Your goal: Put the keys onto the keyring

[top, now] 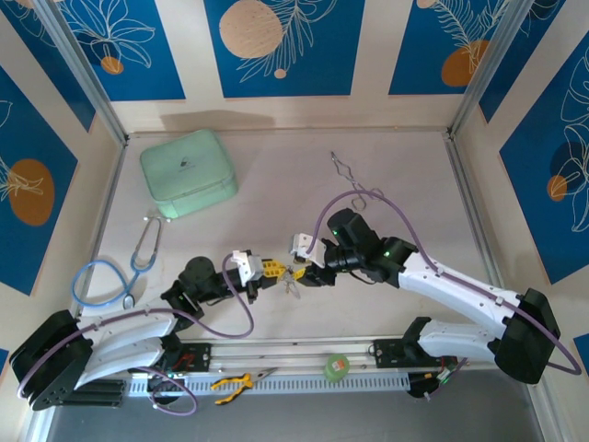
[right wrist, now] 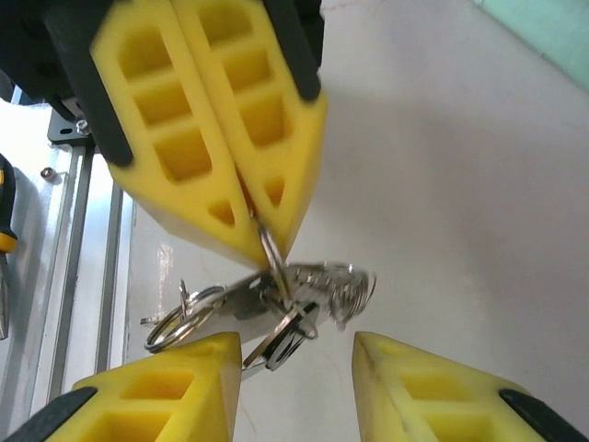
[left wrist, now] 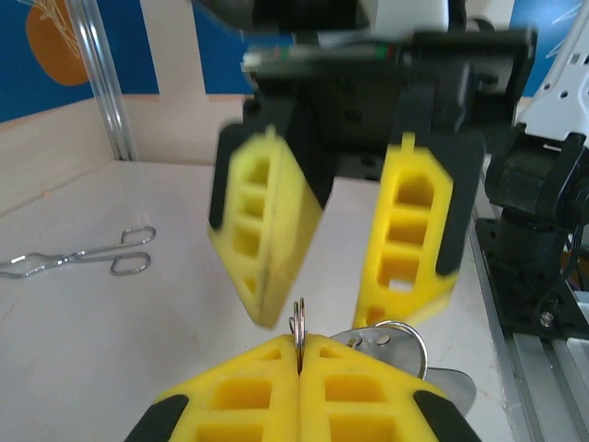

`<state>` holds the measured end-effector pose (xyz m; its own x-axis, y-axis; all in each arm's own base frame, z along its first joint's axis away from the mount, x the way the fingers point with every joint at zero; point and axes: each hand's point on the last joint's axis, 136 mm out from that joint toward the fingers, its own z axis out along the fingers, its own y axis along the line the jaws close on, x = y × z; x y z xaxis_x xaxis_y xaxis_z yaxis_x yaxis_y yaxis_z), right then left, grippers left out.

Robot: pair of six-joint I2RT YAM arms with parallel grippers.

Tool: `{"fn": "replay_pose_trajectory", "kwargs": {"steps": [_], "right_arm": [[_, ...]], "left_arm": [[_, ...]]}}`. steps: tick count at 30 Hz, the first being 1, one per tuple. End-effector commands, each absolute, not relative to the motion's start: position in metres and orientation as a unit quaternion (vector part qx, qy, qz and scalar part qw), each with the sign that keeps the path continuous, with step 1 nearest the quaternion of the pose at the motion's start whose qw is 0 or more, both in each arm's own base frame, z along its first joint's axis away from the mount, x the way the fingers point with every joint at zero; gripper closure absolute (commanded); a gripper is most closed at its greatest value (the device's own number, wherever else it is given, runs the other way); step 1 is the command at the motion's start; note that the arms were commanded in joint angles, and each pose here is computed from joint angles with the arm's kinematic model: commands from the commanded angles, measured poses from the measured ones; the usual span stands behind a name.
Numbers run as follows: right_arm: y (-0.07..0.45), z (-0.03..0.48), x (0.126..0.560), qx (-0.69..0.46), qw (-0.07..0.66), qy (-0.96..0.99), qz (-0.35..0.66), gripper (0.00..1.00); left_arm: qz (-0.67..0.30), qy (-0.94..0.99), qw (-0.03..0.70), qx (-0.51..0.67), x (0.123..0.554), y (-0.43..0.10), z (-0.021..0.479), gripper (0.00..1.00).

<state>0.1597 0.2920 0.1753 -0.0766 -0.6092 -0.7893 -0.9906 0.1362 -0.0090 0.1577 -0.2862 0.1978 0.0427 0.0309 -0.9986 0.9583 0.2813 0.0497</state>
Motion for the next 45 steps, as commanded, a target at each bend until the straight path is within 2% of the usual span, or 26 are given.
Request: {"fn": "replay_pose_trajectory", "kwargs": {"steps": [1,12,18,24,32,40,41,43,45], "right_arm": [[0.298,0.183,0.156,-0.575,0.342,0.673,0.315,0.65],[0.315,0.182,0.145,-0.583,0.329,0.654,0.355,0.87],[0.323,0.180,0.140,-0.600,0.321,0.643,0.352,0.92],[0.310,0.181,0.152,-0.585,0.342,0.661,0.323,1.00],[0.284,0.191,0.176,-0.553,0.388,0.688,0.266,1.00],[0.276,0.211,0.171,-0.565,0.403,0.674,0.253,1.00],[0.277,0.212,0.171,-0.567,0.404,0.672,0.253,1.00],[0.281,0.217,0.172,-0.569,0.410,0.667,0.253,1.00],[0.288,0.221,0.174,-0.572,0.414,0.661,0.254,1.00]], "left_arm": [[-0.421,0.528,0.601,0.427,0.156,-0.285,0.220,1.00],[-0.430,0.514,0.620,0.409,0.158,-0.284,0.230,1.00],[-0.441,0.502,0.626,0.402,0.159,-0.287,0.234,1.00],[-0.438,0.506,0.625,0.403,0.160,-0.287,0.231,1.00],[-0.416,0.530,0.607,0.422,0.161,-0.286,0.217,1.00],[-0.376,0.567,0.569,0.462,0.163,-0.287,0.194,1.00],[-0.373,0.569,0.566,0.464,0.163,-0.287,0.193,0.96],[-0.362,0.578,0.567,0.462,0.165,-0.284,0.191,0.62],[-0.342,0.586,0.580,0.451,0.169,-0.275,0.196,0.36]]}}
